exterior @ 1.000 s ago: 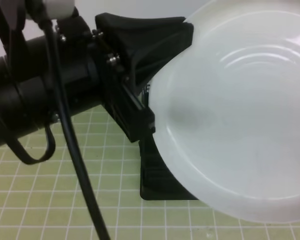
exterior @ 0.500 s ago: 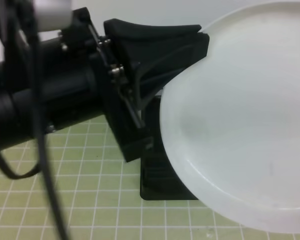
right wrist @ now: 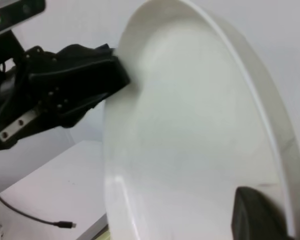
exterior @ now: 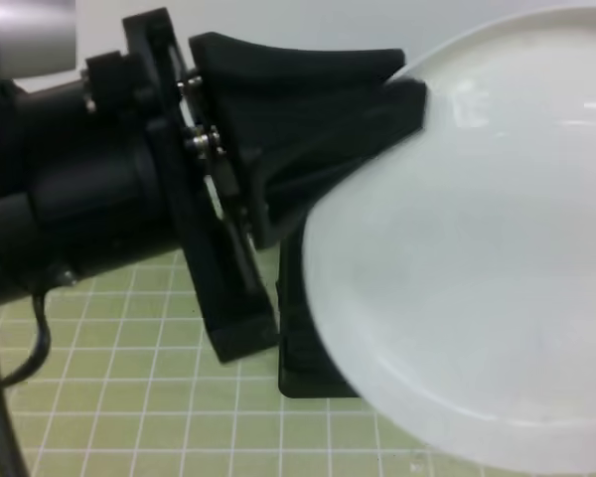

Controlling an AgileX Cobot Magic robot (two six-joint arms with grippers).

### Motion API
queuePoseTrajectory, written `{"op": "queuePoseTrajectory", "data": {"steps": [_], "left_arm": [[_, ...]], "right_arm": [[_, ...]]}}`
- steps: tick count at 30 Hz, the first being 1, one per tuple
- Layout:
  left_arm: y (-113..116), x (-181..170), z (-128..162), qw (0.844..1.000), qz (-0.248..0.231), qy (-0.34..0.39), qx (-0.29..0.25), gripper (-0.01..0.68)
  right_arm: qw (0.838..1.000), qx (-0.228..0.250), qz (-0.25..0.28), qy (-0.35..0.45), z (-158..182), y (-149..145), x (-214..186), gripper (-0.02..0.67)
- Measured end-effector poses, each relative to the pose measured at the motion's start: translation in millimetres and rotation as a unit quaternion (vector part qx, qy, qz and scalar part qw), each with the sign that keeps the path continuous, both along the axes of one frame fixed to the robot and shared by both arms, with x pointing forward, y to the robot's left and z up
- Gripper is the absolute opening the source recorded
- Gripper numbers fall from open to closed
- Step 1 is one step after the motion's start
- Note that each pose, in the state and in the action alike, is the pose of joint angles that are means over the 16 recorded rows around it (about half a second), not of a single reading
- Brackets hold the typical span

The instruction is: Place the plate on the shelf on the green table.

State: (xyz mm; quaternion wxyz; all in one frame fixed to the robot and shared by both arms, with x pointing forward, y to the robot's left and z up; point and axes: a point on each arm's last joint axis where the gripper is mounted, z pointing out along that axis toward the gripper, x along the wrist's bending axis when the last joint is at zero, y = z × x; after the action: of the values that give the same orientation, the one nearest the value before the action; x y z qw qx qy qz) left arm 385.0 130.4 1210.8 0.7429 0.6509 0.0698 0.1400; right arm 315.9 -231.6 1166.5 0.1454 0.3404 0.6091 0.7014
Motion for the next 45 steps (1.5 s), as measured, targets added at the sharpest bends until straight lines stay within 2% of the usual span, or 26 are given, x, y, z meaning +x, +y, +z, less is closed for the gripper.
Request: {"op": "queuePoseTrajectory", "data": {"steps": [5,9,12,14,17,22,27,31,38,45], "left_arm": [[0.4,-3.4,3.5,1.0,-0.015,0.019,-0.011,0.303],[2.9,-8.1,11.5,0.999,-0.023,0.031,-0.024,0.418],[6.9,-12.6,20.1,0.998,-0.022,0.038,-0.038,0.468],[10.8,-16.6,26.8,0.998,-0.019,0.042,-0.048,0.47],[18.4,-24.3,37.0,0.998,-0.008,0.038,-0.058,0.421],[34.5,-40.0,50.0,0.998,0.023,0.016,-0.057,0.274],[51.1,-53.9,54.0,0.997,0.066,0.002,-0.036,0.124],[61.0,-59.9,49.4,0.995,0.1,0.004,-0.001,0.038],[68.7,-55.3,25.6,0.985,0.152,0.054,0.066,0.001],[67.8,-43.8,-7.0,0.971,0.182,0.111,0.11,-0.001]], "right_arm": [[0.999,-0.006,-0.012,-0.036,4.6,-1.5,1.0,0.093],[0.996,-0.018,-0.042,-0.077,10.7,-5.0,3.5,0.091],[0.991,-0.042,-0.069,-0.106,14.5,-8.3,7.1,0.09],[0.986,-0.066,-0.087,-0.123,16.4,-10.5,10.7,0.09],[0.978,-0.111,-0.108,-0.137,18.0,-13.6,19.2,0.089],[0.955,-0.218,-0.13,-0.15,17.5,-19.2,43.1,0.089],[0.921,-0.34,-0.115,-0.153,14.1,-23.9,77.5,0.088],[0.89,-0.421,-0.087,-0.151,11.5,-27.4,110.0,0.088],[0.839,-0.519,-0.025,-0.158,9.6,-31.5,161.5,0.088],[0.807,-0.567,0.031,-0.162,3.8,-31.8,199.2,0.088]]}}
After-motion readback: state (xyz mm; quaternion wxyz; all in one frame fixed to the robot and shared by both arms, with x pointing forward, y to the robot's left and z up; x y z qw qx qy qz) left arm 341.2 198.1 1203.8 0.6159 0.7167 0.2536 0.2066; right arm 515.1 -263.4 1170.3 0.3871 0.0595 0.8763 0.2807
